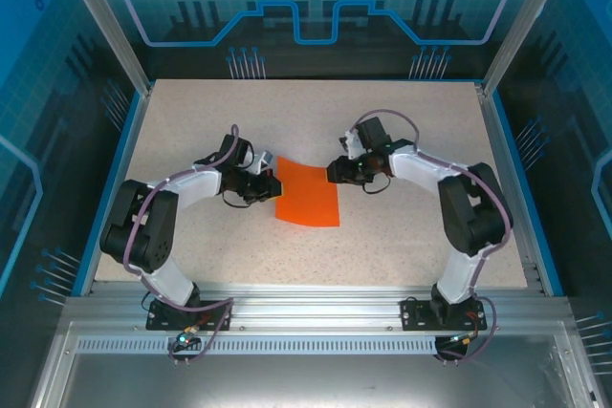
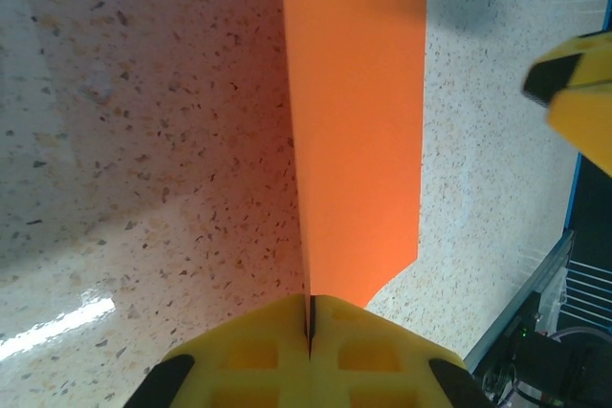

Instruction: Fold a paper plane with a square sheet of paper (fold left side to right side)

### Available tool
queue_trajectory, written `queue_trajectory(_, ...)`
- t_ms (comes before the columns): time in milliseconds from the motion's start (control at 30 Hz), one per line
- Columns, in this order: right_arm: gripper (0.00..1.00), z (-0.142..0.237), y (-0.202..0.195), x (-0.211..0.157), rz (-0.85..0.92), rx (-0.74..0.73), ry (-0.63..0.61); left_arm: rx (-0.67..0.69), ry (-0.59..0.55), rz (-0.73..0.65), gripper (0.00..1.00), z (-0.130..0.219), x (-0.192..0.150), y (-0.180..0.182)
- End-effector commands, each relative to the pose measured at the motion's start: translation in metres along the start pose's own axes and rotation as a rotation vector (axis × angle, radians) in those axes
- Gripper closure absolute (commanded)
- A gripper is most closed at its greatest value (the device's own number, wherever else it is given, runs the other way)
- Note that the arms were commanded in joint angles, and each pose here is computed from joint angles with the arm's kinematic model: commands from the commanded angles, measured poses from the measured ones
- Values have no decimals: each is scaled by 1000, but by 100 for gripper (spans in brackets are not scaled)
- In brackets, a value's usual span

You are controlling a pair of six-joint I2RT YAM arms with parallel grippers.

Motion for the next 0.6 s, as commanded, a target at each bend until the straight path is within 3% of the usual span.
queue_trajectory(0,63,-15,4,8,-30,-12,0,15,15,-25,96,2,2,-6)
queue_trajectory(267,69,-41,-16,-4,-69,-94,66,-22,21,-43,82,-2,5,-15)
queue_trajectory(400,70,-46,-26,-12,-86,-130,84,-47,21,-59,67,-9,8,-24)
queue_trajectory(567,70,-48,-30,-18,-100,-111,87,-74,29,-78,56,-16,12,-34)
Point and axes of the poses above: each hand's point on the last joint's axis, 136 mm out from that joint toward the fingers, its own z axis back along the fingers, its own y axis along the line the jaws close on, x = y × z, the point moved 9 cm from there along z, back along the fingers, and after that the axes turned 8 degrees about -z, right-handed, at the moved point
